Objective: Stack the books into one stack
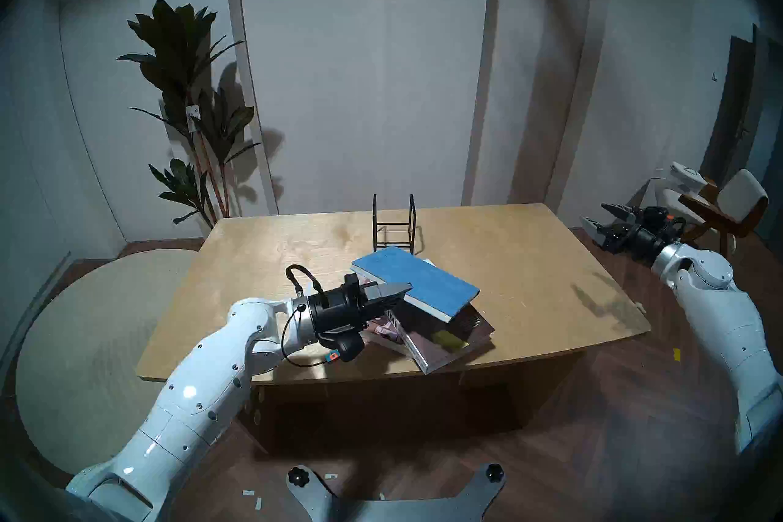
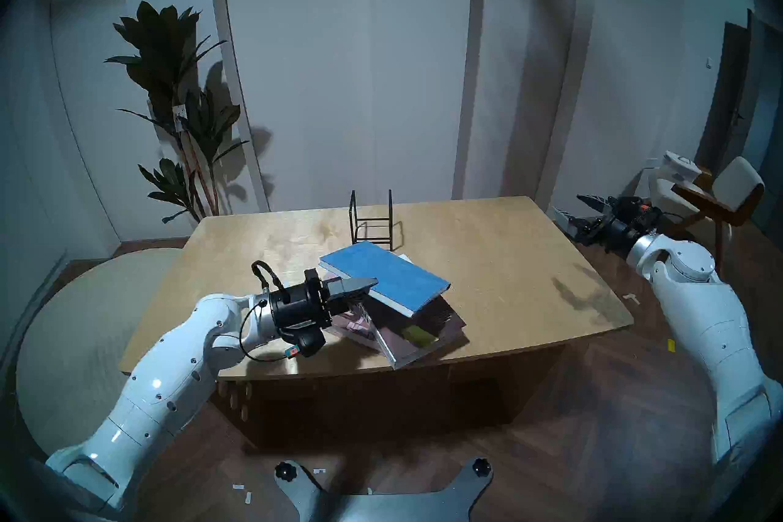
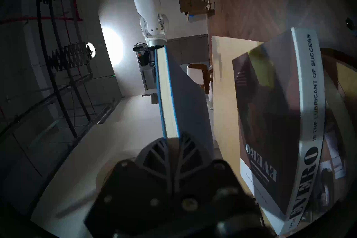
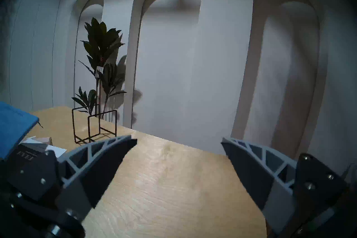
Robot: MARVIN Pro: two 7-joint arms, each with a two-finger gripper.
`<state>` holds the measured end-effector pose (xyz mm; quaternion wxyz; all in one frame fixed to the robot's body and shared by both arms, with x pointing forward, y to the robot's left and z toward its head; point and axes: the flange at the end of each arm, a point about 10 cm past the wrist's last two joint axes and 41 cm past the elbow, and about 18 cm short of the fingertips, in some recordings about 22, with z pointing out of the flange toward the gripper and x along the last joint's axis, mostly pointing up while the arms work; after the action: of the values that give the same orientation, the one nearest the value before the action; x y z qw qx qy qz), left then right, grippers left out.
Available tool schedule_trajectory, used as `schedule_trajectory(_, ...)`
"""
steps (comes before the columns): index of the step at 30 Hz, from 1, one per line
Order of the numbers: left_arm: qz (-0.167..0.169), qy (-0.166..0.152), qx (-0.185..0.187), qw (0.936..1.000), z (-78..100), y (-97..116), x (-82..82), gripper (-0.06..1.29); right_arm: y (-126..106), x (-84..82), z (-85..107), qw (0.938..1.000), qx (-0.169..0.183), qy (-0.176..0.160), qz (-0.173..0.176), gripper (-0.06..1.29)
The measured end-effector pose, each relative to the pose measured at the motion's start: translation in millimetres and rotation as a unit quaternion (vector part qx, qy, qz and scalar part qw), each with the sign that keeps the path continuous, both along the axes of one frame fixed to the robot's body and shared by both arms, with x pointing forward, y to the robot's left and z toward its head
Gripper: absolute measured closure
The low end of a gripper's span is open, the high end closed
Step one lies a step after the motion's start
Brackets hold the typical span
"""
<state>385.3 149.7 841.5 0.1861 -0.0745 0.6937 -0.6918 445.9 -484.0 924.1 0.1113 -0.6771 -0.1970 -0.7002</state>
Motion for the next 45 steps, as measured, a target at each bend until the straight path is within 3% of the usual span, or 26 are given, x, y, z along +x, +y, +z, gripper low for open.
schedule_trajectory(18, 0.021, -0.041, 0.015, 0.9988, -41.8, -8.6, 1.9, 1.26, -0.9, -0.9, -1.2, 1.0000, -0.002, -0.002, 0.008, -0.02)
schedule_trajectory(35, 0.003, -0.107, 0.048, 0.9930, -64.5, -4.4, 11.0, 1.26, -1.9, -1.0, -1.3, 0.9999, -0.002, -0.005, 0.014, -0.02)
schedule_trajectory(42, -0.016, -0.149, 0.070, 0.9863, -58.6, 5.6, 22.0, 1.26, -2.3, -1.0, -1.3, 0.9999, -0.003, -0.007, 0.015, -0.02)
schedule_trajectory(43, -0.018, -0.157, 0.069, 0.9851, -54.8, 6.3, 24.0, 1.24, -2.3, -0.9, -1.3, 0.9999, -0.003, -0.007, 0.015, -0.02)
schedule_trajectory(44, -0.021, -0.165, 0.068, 0.9838, -51.1, 6.9, 26.1, 1.14, -2.4, -0.9, -1.3, 0.9999, -0.003, -0.007, 0.015, -0.02)
schedule_trajectory(45, -0.025, -0.178, 0.071, 0.9811, -45.0, 7.9, 30.2, 0.93, -2.6, -0.9, -1.3, 0.9999, -0.003, -0.007, 0.015, -0.02)
